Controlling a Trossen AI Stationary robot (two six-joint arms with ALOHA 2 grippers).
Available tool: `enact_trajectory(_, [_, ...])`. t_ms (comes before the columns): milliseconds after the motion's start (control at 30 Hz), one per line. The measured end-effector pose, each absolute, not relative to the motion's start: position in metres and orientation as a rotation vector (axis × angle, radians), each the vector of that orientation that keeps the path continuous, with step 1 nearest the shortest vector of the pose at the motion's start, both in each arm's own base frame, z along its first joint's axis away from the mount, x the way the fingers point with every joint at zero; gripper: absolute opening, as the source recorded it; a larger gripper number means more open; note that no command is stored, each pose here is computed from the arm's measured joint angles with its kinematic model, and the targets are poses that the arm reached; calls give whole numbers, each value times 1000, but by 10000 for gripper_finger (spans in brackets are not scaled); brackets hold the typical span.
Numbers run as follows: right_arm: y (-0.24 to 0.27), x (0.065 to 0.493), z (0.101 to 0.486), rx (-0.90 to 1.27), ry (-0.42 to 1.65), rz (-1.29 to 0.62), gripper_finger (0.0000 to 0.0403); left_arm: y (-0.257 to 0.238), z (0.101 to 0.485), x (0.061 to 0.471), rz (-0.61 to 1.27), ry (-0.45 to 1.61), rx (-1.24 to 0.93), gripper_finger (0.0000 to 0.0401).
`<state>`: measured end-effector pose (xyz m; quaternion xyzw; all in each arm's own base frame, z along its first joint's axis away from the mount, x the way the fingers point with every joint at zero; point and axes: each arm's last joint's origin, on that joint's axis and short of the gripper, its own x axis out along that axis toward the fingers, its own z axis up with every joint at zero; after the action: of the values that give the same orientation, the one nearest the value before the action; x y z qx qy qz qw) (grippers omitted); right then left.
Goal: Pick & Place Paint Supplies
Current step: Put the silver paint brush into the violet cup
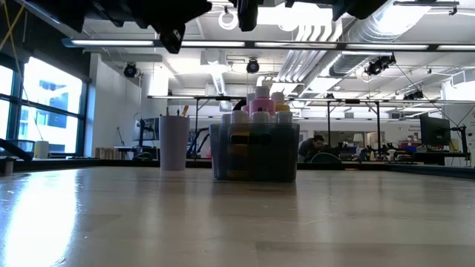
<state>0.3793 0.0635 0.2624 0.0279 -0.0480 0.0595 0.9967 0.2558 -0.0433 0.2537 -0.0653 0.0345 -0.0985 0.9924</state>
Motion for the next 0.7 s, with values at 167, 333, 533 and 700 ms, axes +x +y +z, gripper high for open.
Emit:
enact_trajectory(167, [64,379,262,41,-97,120,6,-43,249,255,-185,118,-118,110])
enact_trajectory(333, [64,380,259,36,-61,121,6,-42,255,245,-198,140,-93,149])
enact_trajectory(533, [63,380,254,31,-9,116,6,-38,273,225,-200,103,-70,161])
enact_trajectory(700, [60,380,252,68,15,113,6,-37,288,219,-204,-11,-76,161])
